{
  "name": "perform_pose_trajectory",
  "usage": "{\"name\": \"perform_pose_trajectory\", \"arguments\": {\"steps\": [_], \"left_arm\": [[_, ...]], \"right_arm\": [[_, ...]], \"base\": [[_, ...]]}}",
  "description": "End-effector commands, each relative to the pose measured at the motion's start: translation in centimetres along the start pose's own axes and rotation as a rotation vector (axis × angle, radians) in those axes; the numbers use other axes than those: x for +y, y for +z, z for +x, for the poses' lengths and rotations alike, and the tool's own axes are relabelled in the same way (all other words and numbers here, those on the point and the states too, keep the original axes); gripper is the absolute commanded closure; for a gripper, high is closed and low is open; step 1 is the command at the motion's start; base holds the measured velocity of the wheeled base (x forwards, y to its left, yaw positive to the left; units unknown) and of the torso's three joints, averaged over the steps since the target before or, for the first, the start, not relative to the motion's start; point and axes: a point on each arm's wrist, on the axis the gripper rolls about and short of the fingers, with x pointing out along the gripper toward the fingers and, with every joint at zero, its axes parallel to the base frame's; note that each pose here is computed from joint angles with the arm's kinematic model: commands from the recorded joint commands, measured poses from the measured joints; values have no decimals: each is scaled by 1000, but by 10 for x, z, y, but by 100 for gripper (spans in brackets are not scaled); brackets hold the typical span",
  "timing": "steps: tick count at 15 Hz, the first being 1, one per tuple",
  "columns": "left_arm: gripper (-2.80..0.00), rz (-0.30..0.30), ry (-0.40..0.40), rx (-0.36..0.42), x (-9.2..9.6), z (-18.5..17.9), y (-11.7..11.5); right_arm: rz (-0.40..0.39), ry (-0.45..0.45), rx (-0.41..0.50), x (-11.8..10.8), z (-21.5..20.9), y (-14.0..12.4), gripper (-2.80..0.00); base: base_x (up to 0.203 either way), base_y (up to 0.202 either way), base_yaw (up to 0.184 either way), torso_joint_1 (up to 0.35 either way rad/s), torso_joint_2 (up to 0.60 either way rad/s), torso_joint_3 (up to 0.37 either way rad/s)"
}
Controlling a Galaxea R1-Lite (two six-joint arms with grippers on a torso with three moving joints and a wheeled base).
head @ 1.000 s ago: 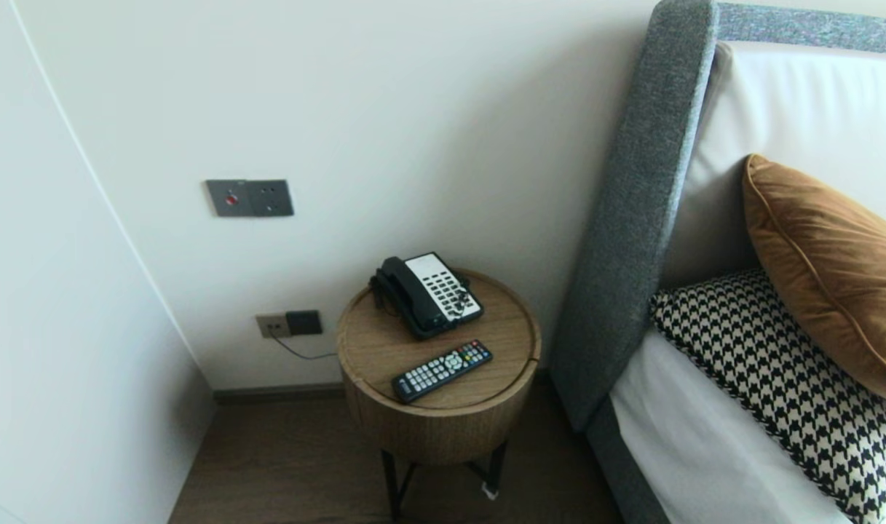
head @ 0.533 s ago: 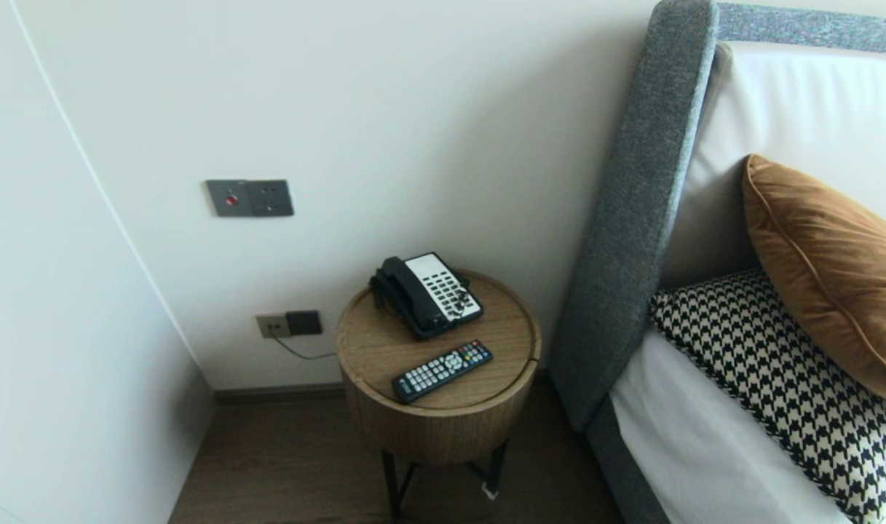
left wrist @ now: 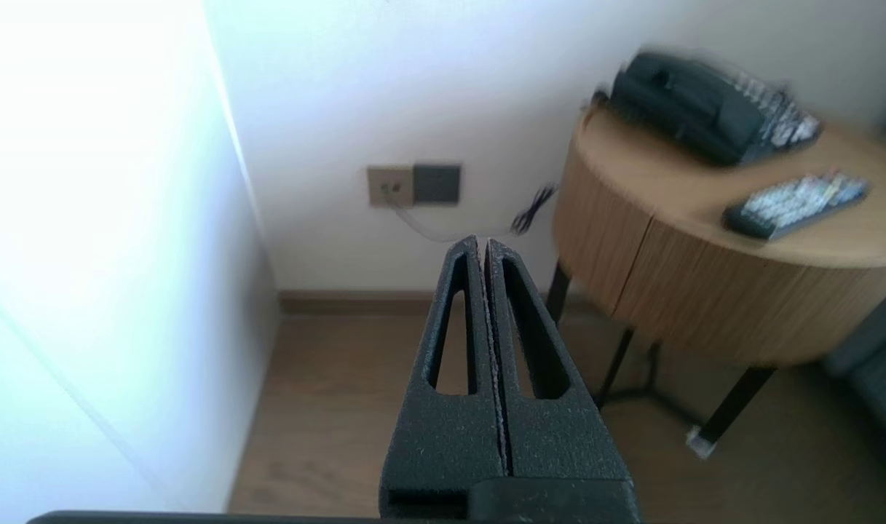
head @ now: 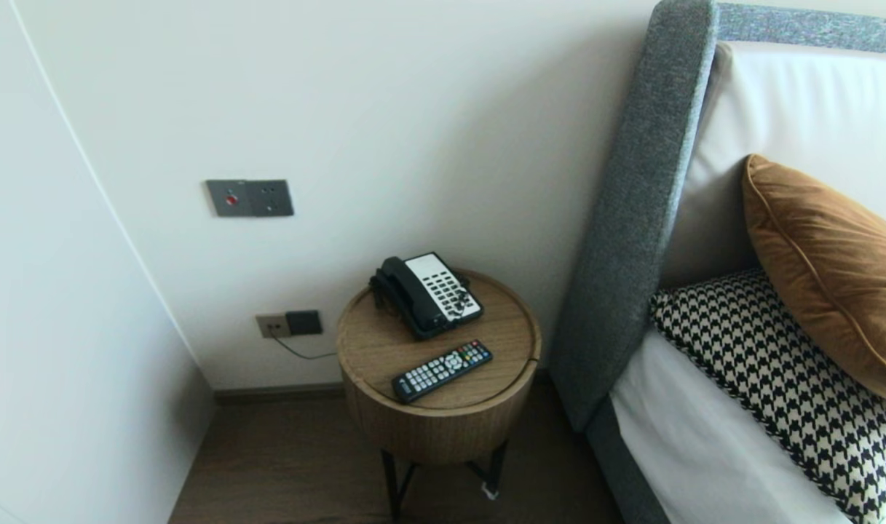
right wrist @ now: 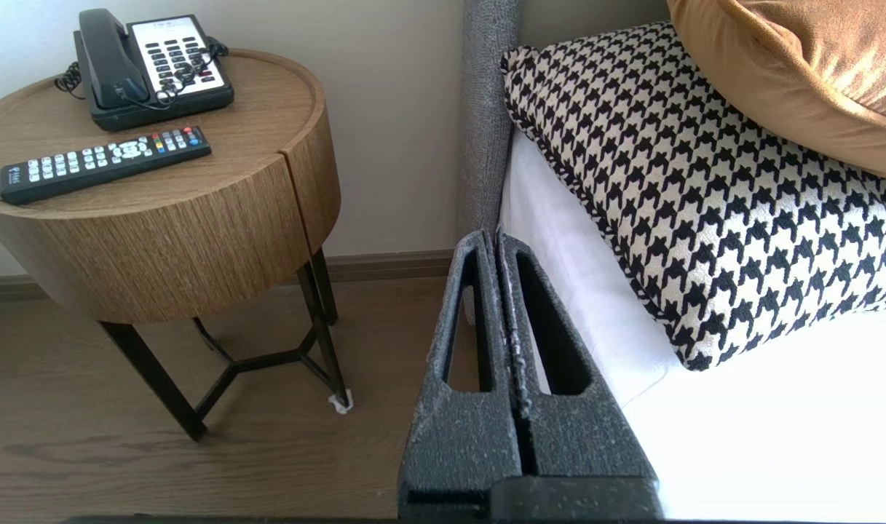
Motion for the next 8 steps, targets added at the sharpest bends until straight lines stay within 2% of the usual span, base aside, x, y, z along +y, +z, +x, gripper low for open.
{"name": "perform_pose_trajectory", "arguments": {"steps": [1,8], "left_arm": [[0,22,-3,21,0,0,-3],[0,17,-6,17,0,0,-2]], "right_arm": [[0,0,2,0,0,0,0],[0,0,1,0,0,0,0]], "base": [[0,0,0,0,0,0],[0,0,0,0,0,0]]}}
